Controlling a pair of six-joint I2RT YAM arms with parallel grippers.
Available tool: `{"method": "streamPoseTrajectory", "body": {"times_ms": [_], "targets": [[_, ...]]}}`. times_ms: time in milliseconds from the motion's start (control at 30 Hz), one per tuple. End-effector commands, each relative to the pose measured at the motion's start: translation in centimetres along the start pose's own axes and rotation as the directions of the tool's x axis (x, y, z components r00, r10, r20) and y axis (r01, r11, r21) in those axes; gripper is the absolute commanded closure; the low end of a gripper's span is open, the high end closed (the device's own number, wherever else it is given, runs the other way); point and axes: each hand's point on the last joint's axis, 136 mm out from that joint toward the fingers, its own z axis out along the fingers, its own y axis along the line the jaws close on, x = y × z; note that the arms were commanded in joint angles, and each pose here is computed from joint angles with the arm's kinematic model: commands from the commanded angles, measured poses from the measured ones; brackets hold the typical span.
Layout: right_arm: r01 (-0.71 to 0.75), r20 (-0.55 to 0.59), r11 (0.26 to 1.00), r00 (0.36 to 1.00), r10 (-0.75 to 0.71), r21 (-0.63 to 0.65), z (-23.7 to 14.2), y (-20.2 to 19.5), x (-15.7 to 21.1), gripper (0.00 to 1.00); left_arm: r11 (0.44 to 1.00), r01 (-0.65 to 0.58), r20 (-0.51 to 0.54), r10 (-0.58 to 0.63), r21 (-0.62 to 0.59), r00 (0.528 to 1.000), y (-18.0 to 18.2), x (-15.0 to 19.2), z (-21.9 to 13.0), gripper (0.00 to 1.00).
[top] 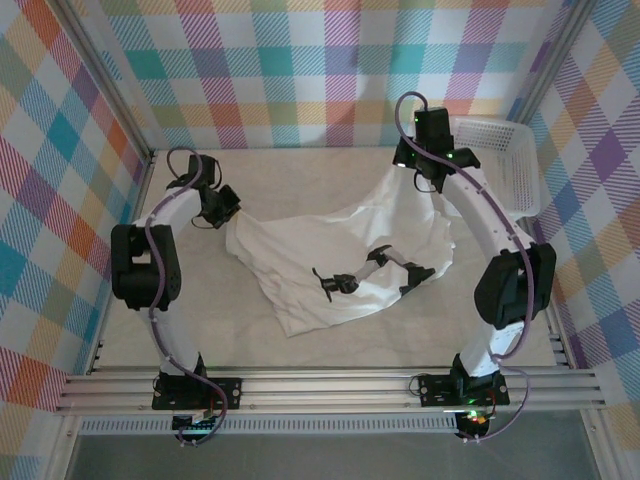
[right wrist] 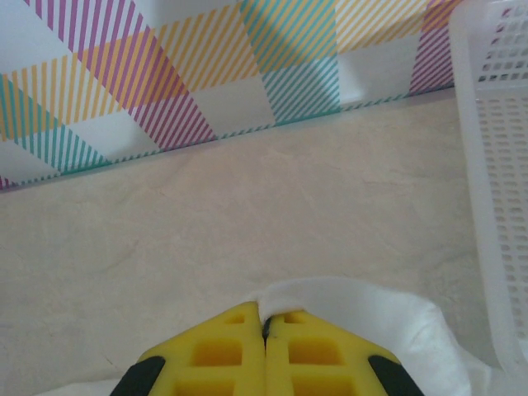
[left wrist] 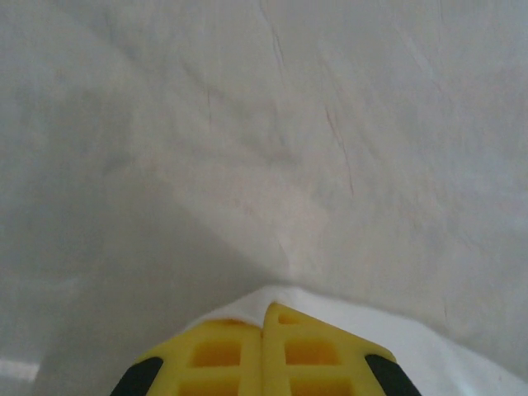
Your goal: Fold the inside-out t-shirt
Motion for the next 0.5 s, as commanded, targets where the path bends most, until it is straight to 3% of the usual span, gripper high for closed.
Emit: {"method": "streamPoseTrajectory", "body": {"times_ms": [0, 233, 467], "targets": [[-0.022, 0.029, 0.998, 0.999, 0.024, -0.054, 0.6, 1.1, -1.5, 1.0, 0.995, 0.0, 0.071, 0.007, -0.097, 0.997, 1.2, -2.7, 0.6, 0.92], [-0.007, 0.037, 0.997, 0.999, 0.01, -0.074, 0.8, 1.6, -2.8, 1.0, 0.992, -0.029, 0.047, 0.035, -0.12, 0.998, 0.9, -3.6, 1.4, 0.76], [-0.013, 0.041, 0.997, 0.999, 0.016, -0.077, 0.1, 1.4, -2.6, 1.0, 0.989, -0.007, 0.027, 0.011, -0.149, 1.0, 2.7, -1.5, 0.0, 0.71]]}}
